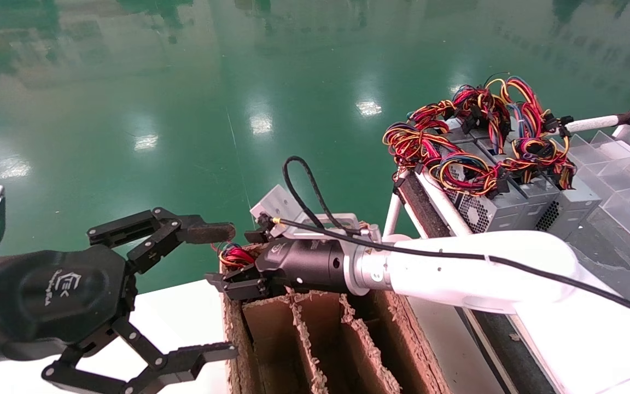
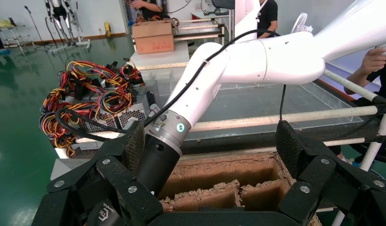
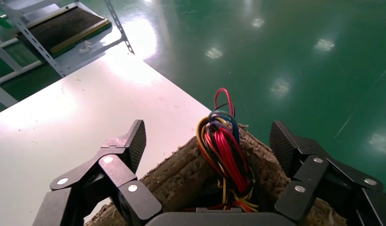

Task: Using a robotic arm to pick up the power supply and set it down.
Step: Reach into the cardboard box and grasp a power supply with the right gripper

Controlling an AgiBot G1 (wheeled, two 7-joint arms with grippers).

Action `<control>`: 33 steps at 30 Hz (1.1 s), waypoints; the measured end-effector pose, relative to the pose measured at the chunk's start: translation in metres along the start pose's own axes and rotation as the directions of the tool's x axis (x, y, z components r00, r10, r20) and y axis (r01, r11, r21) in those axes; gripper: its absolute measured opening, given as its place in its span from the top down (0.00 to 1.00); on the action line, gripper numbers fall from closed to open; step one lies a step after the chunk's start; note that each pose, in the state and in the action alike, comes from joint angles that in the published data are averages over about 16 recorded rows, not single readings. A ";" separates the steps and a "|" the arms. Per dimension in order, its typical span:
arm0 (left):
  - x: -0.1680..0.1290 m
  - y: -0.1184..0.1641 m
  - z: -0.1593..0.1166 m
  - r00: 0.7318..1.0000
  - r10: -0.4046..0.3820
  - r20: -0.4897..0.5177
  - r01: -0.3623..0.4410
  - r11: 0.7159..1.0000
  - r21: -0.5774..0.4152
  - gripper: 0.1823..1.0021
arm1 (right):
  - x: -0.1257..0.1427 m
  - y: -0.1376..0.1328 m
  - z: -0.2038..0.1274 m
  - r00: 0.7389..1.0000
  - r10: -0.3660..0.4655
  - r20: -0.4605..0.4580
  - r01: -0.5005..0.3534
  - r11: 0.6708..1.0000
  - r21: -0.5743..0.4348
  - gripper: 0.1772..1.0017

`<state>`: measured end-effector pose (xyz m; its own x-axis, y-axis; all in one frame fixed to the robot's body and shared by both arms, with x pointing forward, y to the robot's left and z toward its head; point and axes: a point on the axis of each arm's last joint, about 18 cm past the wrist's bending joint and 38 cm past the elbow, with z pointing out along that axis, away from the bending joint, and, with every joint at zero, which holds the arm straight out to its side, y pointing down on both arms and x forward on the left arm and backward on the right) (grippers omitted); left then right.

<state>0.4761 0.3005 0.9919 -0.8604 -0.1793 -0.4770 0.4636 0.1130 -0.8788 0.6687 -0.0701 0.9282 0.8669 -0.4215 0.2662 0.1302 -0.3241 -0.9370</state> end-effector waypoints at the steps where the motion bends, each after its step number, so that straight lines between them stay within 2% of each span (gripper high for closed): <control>1: 0.000 0.000 0.000 1.000 0.000 0.000 0.000 1.000 0.000 0.00 | -0.001 0.000 0.000 1.000 -0.001 -0.002 0.001 1.000 0.001 0.06; 9: 0.000 0.000 0.000 1.000 0.000 0.000 0.000 1.000 0.000 0.00 | -0.004 0.004 -0.001 1.000 0.006 -0.010 -0.006 1.000 0.000 0.17; 15: 0.000 0.000 0.000 1.000 0.000 0.000 0.000 1.000 0.000 0.00 | -0.003 0.005 -0.002 1.000 0.016 -0.016 -0.017 1.000 -0.004 0.30; 25: 0.000 0.000 0.000 1.000 0.000 0.000 0.000 1.000 0.000 0.00 | 0.000 0.009 -0.003 0.999 0.039 -0.024 -0.039 0.999 -0.008 0.59; 33: 0.000 0.000 0.000 1.000 0.000 0.000 0.000 1.000 0.000 0.00 | 0.003 0.013 -0.003 0.998 0.052 -0.030 -0.052 0.999 -0.007 0.78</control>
<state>0.4761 0.3005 0.9919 -0.8604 -0.1793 -0.4770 0.4636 0.1130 -0.8788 0.6717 -0.0781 0.9177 0.8577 -0.4628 0.2240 0.0814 -0.3078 -0.9480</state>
